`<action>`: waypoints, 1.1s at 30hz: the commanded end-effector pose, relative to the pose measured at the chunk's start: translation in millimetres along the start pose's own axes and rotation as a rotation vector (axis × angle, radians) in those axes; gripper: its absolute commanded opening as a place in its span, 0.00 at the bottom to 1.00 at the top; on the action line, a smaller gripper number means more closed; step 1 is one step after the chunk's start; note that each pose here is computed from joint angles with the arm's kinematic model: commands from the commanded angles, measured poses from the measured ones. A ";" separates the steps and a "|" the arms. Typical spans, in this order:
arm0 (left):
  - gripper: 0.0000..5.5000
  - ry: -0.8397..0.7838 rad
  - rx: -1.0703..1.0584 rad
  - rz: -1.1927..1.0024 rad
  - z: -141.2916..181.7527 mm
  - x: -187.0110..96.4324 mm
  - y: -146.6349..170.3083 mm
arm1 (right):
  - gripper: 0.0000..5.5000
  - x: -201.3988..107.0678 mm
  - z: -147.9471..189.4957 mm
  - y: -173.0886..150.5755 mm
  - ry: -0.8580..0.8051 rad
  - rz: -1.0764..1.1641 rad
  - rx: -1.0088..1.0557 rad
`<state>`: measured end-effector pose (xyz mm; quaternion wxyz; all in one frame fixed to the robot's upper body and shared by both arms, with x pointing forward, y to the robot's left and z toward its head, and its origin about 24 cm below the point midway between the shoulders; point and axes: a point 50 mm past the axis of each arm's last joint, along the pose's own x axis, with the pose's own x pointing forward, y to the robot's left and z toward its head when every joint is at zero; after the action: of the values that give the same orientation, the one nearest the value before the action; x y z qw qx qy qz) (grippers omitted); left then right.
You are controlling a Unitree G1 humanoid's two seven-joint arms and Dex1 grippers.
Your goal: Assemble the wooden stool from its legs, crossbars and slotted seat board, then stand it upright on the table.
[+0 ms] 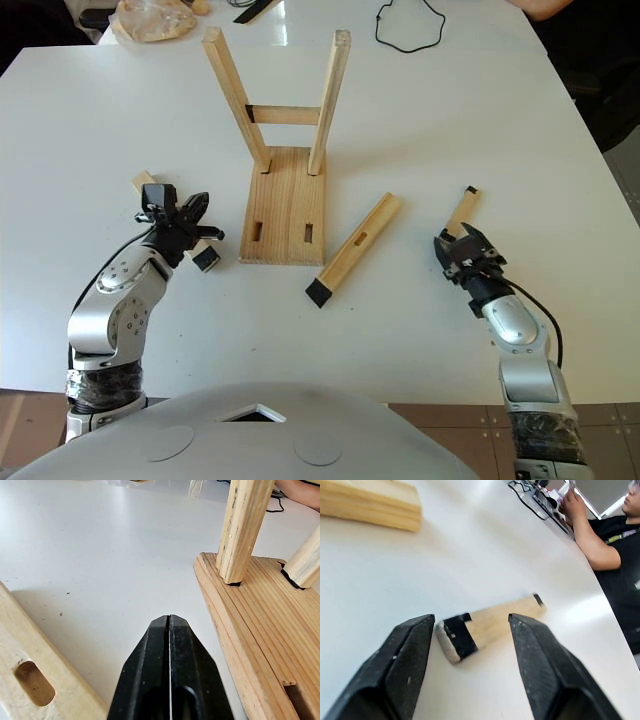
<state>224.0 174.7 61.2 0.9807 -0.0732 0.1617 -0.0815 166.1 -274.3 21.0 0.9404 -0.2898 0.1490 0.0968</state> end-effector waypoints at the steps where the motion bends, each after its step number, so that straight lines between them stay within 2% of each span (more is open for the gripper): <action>1: 0.00 0.000 0.002 0.000 0.1 0.1 1.8 | 0.50 -9.7 -12.0 0.5 0.005 -0.061 0.105; 4: 0.00 0.003 0.007 -0.002 0.2 0.3 2.9 | 0.50 -10.7 -7.7 -0.2 -0.018 -0.105 0.232; 11: 0.00 0.012 0.021 -0.018 1.2 1.1 4.4 | 0.50 -16.1 8.5 30.4 0.038 -0.128 0.592; 15: 0.00 0.018 0.027 -0.024 1.5 2.6 6.0 | 0.50 -6.5 18.8 33.1 0.090 -0.230 0.686; 23: 0.00 0.015 0.037 -0.038 5.2 8.0 6.5 | 0.50 12.6 33.0 41.5 0.157 -0.288 0.716; 33: 0.00 0.019 0.030 -0.039 1.2 8.3 4.0 | 0.50 13.0 24.9 40.1 0.265 -0.327 0.660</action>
<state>232.6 177.7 61.6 0.9789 -0.0605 0.1648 -0.1048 174.8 -224.0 21.4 0.9651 0.0102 0.2188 -0.1438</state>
